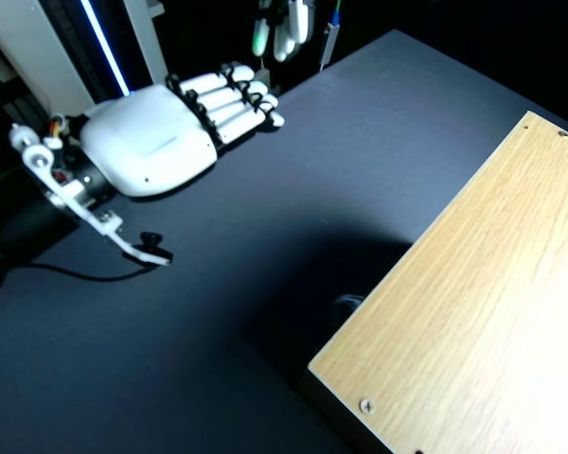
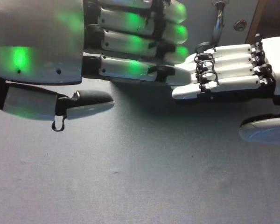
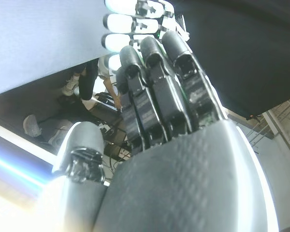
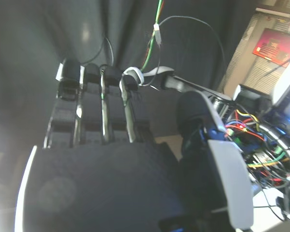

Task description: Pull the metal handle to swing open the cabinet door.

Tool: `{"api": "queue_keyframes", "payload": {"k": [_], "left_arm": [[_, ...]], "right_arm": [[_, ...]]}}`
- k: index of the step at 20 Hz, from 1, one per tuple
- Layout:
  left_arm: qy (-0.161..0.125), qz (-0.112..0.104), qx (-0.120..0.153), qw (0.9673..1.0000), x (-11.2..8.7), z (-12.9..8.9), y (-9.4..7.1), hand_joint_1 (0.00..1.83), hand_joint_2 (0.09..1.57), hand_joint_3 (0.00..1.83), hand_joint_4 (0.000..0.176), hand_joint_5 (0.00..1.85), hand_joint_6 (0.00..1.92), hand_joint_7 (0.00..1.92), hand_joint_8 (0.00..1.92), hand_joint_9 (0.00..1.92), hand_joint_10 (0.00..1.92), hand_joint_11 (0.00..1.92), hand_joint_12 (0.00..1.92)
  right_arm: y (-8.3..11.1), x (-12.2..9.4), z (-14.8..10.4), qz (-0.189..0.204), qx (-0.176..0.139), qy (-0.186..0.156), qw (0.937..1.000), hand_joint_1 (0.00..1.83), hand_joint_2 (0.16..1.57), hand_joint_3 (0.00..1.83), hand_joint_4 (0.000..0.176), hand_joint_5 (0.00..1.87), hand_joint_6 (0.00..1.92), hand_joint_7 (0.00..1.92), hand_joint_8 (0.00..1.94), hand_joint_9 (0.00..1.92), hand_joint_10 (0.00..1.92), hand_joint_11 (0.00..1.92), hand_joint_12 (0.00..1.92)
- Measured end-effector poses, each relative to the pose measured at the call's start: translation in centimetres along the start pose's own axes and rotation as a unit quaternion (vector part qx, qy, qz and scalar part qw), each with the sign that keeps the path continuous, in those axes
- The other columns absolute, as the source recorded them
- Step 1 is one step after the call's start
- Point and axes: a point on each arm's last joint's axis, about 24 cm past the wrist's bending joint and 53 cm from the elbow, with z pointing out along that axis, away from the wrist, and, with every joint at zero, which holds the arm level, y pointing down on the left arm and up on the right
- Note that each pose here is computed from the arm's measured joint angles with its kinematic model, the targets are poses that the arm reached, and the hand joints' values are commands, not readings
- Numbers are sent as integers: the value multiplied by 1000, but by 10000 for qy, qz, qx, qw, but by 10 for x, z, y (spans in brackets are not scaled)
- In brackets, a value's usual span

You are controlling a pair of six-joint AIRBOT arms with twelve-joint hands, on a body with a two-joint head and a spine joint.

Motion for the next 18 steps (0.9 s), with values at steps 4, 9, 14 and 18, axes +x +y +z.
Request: {"api": "queue_keyframes", "payload": {"k": [4,9,14,18], "left_arm": [[-2,-1,5,10000,0,0,0,6,1571,81,0,123,10,176,9,160,9,0,449],[-13,-7,8,10000,-1,0,0,73,1564,29,0,123,7,176,5,171,7,0,395],[-10,-8,3,10000,0,0,0,234,1557,1,0,229,5,256,2,236,2,0,475],[-9,-7,3,10000,0,0,0,193,1558,1,0,229,0,261,0,241,0,0,461]], "right_arm": [[-1,-3,0,20,19,-66,10000,0,1568,42,0,70,0,68,1,52,1,0,224],[-5,-1,-1,44,90,-54,9999,0,1546,0,0,76,3,73,0,57,0,0,258],[-35,-18,-9,896,716,-461,9923,0,1548,0,0,83,3,72,4,63,5,0,254],[-57,-39,-22,1264,1128,-914,9813,0,1537,0,0,96,3,75,2,65,0,0,238]]}}
